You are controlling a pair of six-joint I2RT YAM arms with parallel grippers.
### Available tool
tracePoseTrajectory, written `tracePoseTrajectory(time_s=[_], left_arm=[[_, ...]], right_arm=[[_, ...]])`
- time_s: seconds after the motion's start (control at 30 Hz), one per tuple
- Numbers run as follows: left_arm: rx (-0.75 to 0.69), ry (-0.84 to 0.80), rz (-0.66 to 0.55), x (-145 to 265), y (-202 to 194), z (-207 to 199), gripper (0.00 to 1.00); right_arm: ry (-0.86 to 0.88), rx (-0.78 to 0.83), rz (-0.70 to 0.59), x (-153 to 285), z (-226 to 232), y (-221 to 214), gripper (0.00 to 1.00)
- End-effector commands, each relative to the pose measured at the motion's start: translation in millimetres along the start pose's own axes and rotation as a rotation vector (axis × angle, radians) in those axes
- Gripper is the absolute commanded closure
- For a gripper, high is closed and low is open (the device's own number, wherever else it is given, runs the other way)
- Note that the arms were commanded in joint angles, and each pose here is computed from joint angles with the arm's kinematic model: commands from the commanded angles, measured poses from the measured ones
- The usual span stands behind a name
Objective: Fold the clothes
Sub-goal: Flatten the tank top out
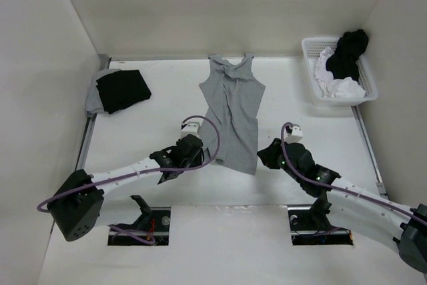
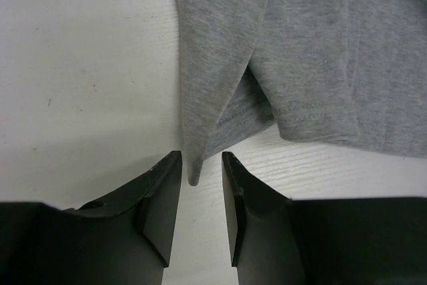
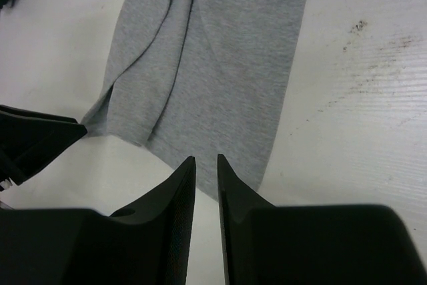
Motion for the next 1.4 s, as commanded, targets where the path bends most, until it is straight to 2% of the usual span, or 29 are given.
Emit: tracePoseTrajectory(time_s=[0.0,0.1,0.37,0.6,0.8,0.93,1.37], left_arm=[[0.008,-0.019,-0.024,-4,3,-2,0.72],[0.006,0.002,-0.014,-8,3,-1,0.74],[0.049,0.076,-0.023,-9,6,7,0.93],[0.220,-0.018,-0.106,4,6,8,0.96],[0.270,-0.085,-0.117,3,2,7,0.96],[0.280,-0.116,-0.119,2,1,7,0.96],[0.290,-0.131,-0.147,6,1,12,0.95]], right_arm=[[0.024,-0.021,-0.045,-1,8,8,0.76],[0.019,-0.025,-0.033,-1,7,6,0.75],[-0.093,-0.038,0.097,-6,0,-15,0.63],[-0.159,-0.053,0.199,-6,-2,-34,0.60],[-0.194,-0.044,0.261,-7,1,-45,0.57],[-0.216,-0.052,0.264,-11,1,-47,0.58],[-0.253,-0.032,0.307,-21,-1,-56,0.73]])
Point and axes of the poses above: each gripper's point midway between its finger pads, its own x axis back along the fingers, its own z axis along the line the jaws close on, y = z × x, the point moved 10 cm from there along x, back along the fingers
